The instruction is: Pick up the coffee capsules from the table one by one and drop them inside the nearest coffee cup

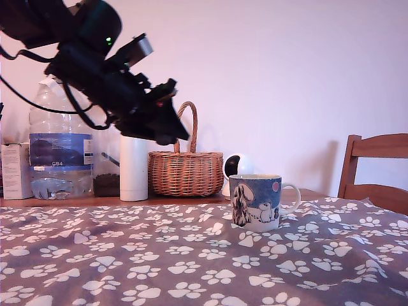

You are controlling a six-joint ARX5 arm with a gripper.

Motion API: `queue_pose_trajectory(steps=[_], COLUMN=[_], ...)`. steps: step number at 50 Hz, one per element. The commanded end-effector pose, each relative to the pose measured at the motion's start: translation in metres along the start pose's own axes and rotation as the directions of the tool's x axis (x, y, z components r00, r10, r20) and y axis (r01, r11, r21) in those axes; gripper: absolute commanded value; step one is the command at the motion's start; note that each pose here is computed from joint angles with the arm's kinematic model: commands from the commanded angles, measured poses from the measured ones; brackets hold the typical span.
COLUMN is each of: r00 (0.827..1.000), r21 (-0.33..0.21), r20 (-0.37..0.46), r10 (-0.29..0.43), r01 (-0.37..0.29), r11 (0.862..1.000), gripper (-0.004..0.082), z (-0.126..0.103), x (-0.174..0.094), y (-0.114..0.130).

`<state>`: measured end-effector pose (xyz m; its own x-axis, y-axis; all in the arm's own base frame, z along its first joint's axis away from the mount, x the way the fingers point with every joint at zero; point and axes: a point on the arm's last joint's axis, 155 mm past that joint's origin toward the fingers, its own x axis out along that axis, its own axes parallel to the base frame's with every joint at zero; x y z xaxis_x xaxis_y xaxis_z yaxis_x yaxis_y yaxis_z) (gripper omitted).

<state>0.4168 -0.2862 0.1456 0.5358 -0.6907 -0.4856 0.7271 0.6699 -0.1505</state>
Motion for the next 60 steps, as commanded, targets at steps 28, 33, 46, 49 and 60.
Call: queue_pose_trajectory(steps=[28, 33, 46, 49, 60], r00=[0.990, 0.988, 0.987, 0.987, 0.990], r21=[0.070, 0.079, 0.091, 0.093, 0.097], r20=[-0.035, -0.038, -0.044, -0.045, -0.045], r10=[-0.133, -0.148, -0.156, -0.151, -0.135], r01=[0.136, 0.151, 0.159, 0.155, 0.139], r11=[0.988, 0.985, 0.983, 0.984, 0.986], gripper=[0.0234, 0.0234, 0.0234, 0.0234, 0.0234], z=[-0.010, -0.011, -0.012, -0.012, -0.013], x=[0.016, 0.017, 0.019, 0.019, 0.020], y=[-0.078, -0.088, -0.098, -0.098, -0.097])
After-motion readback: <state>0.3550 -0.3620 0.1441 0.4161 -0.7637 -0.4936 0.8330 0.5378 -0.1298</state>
